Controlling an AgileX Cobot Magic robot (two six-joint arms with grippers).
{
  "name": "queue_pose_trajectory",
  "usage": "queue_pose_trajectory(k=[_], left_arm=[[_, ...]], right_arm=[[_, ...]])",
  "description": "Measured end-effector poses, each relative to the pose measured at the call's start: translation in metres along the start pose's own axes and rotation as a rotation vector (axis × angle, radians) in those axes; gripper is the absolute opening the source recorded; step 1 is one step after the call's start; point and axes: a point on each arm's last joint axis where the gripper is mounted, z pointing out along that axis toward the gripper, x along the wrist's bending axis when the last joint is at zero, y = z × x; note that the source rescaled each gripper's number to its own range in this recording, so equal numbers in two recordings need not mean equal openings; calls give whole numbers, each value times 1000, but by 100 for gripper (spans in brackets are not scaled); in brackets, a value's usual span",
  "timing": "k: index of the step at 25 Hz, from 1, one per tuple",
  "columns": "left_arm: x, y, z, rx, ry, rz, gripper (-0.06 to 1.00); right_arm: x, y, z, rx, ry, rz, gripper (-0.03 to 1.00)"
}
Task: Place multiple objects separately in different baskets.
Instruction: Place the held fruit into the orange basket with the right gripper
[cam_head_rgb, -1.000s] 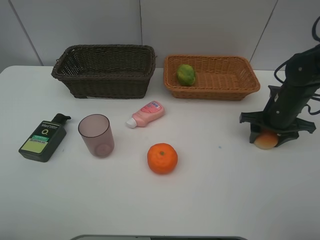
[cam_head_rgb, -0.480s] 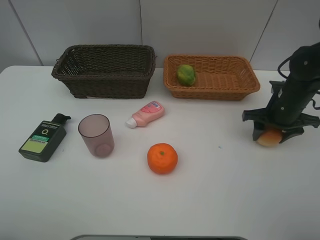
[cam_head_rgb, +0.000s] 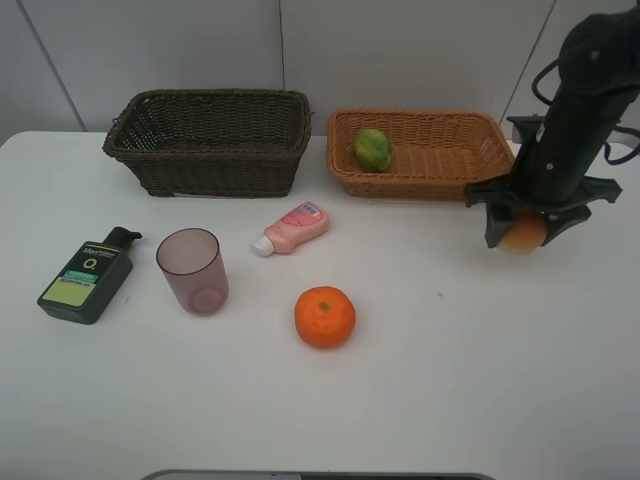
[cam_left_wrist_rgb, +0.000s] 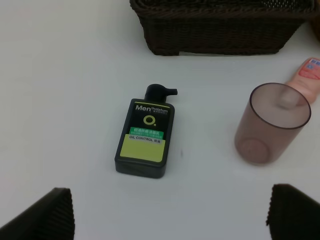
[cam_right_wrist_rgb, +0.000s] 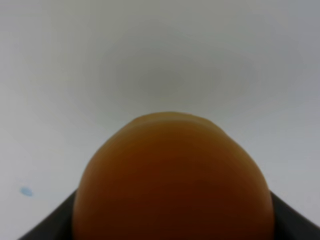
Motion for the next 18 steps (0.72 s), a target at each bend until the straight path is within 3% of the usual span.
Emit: queue_pose_trajectory(k=[13,18], left_arm=[[0,0,0,0,0,0,99],[0,0,0,0,0,0,99]], right_arm=[[64,54,-35,-75,21,-140,0],[75,78,-48,-144,35,-145,0]])
